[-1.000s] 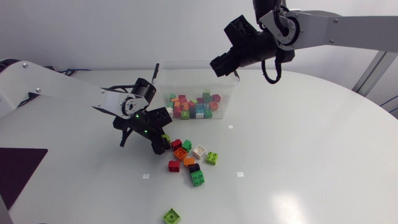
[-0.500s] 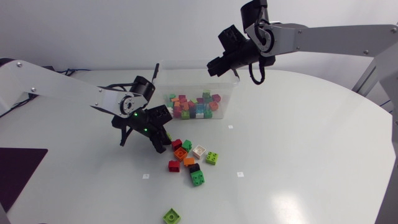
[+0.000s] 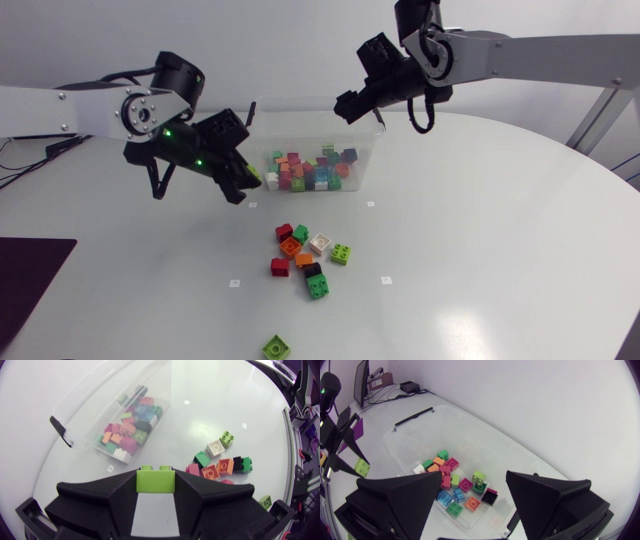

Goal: Place the duplo bricks in the container

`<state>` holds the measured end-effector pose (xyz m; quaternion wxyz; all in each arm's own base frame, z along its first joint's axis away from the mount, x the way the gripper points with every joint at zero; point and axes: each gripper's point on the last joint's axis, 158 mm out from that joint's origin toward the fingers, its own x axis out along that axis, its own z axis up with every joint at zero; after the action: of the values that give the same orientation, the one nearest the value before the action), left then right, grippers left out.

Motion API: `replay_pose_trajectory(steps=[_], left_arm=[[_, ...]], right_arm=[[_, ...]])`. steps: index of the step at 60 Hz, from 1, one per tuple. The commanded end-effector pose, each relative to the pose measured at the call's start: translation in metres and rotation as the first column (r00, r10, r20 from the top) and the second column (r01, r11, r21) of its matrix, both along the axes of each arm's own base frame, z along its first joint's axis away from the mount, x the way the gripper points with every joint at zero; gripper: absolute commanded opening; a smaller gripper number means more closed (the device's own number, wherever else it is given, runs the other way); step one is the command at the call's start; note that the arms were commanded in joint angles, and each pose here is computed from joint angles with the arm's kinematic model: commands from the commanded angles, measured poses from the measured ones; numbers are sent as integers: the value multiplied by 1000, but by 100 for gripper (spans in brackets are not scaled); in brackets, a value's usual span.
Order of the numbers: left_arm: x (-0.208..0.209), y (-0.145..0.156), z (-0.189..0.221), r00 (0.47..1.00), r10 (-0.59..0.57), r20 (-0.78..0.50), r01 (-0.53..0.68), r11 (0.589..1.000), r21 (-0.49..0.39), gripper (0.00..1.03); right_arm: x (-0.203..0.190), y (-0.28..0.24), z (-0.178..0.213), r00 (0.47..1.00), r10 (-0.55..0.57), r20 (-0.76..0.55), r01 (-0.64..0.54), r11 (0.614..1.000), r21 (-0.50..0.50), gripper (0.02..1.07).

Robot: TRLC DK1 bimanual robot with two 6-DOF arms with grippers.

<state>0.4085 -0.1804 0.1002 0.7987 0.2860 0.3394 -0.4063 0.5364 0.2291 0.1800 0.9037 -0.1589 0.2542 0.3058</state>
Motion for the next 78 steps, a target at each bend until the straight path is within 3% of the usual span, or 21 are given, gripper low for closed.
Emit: replay_pose_trajectory(steps=[1,25,42,66,72,76,78], left_arm=[[13,-4,37,998,29,54,-25,998,-57,25],[61,-27,96,981,141,136,-107,967,-232,25],[100,-42,100,975,191,112,-149,939,-309,25],[138,-57,85,972,214,96,-169,923,-346,26],[146,-55,85,968,232,95,-186,917,-352,41],[149,-54,87,965,243,102,-194,916,-351,60],[150,-54,89,963,246,107,-195,916,-351,77]], right_arm=[[-19,-12,18,1000,-3,26,3,1000,6,98],[-114,-24,-12,996,91,-14,-92,993,-68,98],[-176,-8,-79,962,223,-157,-247,956,-157,98],[-217,7,-164,882,302,-361,-398,889,-228,98],[-220,10,-173,871,310,-381,-416,878,-236,98],[-221,13,-176,867,314,-387,-424,873,-241,98],[-220,13,-177,865,311,-394,-426,870,-250,98]])
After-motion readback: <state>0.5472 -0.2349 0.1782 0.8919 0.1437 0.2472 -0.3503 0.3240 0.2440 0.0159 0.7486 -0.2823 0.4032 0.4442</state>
